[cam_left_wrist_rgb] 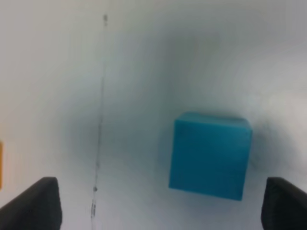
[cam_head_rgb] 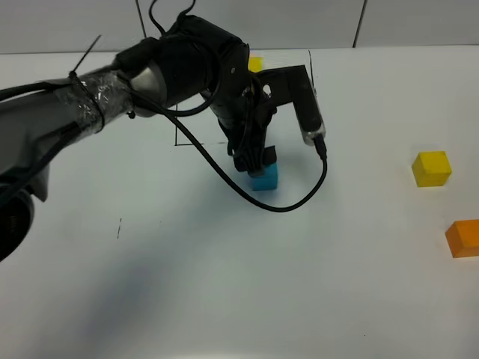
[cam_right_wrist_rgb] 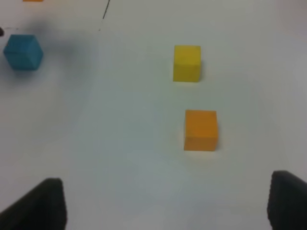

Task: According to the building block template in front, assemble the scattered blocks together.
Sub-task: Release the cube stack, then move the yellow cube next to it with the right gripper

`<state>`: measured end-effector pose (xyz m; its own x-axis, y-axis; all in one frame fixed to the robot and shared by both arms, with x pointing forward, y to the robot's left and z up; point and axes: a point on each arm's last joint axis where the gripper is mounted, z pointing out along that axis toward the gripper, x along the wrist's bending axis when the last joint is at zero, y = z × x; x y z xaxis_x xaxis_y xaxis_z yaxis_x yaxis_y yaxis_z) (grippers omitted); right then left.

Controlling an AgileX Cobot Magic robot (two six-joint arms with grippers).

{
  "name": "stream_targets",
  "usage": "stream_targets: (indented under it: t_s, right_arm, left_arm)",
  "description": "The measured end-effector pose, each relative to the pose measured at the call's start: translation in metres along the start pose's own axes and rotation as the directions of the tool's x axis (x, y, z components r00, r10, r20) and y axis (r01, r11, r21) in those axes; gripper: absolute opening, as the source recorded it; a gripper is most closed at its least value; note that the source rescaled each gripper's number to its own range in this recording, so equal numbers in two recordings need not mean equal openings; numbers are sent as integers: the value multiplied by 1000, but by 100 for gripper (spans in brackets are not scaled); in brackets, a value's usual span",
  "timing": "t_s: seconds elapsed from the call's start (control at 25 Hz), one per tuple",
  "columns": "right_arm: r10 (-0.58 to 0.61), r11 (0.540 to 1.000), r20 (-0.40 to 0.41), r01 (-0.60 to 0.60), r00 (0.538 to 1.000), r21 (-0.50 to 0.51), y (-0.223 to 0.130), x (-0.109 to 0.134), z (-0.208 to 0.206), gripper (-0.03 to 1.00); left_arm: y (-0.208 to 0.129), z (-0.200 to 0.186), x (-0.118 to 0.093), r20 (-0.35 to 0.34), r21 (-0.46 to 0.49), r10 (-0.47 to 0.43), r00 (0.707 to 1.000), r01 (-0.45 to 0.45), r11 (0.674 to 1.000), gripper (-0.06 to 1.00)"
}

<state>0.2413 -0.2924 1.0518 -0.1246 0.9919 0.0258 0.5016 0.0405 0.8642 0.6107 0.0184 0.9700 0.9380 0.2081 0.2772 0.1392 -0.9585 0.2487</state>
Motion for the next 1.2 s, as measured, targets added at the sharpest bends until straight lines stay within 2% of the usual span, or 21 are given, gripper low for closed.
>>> stream_targets:
  t_s: [0.16,0.32,0.52,0.68,0.8,0.88,0.96,1.12,1.16,1.2]
  right_arm:
    - [0,1000,0,0,1000,0,0,0,0,73]
    - [0,1000,0,0,1000,0,0,0,0,73]
    - [0,1000,-1,0,1000,0,0,0,0,73]
    - [0,1000,-1,0,1000,0,0,0,0,73]
    - [0,1000,-1,0,1000,0,0,0,0,73]
    - [0,1000,-1,0,1000,0,0,0,0,73]
    - [0,1000,-1,0,1000,0,0,0,0,73]
    - [1,1000,-3,-1,1000,0,0,0,0,73]
    - [1,1000,-3,-1,1000,0,0,0,0,73]
    - [1,1000,-3,-1,1000,0,0,0,0,73]
  left_arm:
    - [-6,-33,6,-59,50,-86,995,89,995,87]
    - [-22,-57,17,-138,119,-225,965,242,963,84]
    - [-65,-71,32,-160,228,-395,905,423,877,83]
    - [-106,-81,40,-153,228,-516,843,539,811,82]
    - [-132,-100,42,-171,175,-596,785,619,766,81]
    - [-148,-113,42,-199,130,-648,735,675,726,80]
    - [-165,-133,40,-231,77,-709,667,739,670,80]
    - [-193,-167,26,-269,-5,-814,514,845,535,78]
    - [-198,-176,20,-274,-24,-826,493,855,518,78]
    - [-200,-182,14,-276,-37,-831,484,858,512,78]
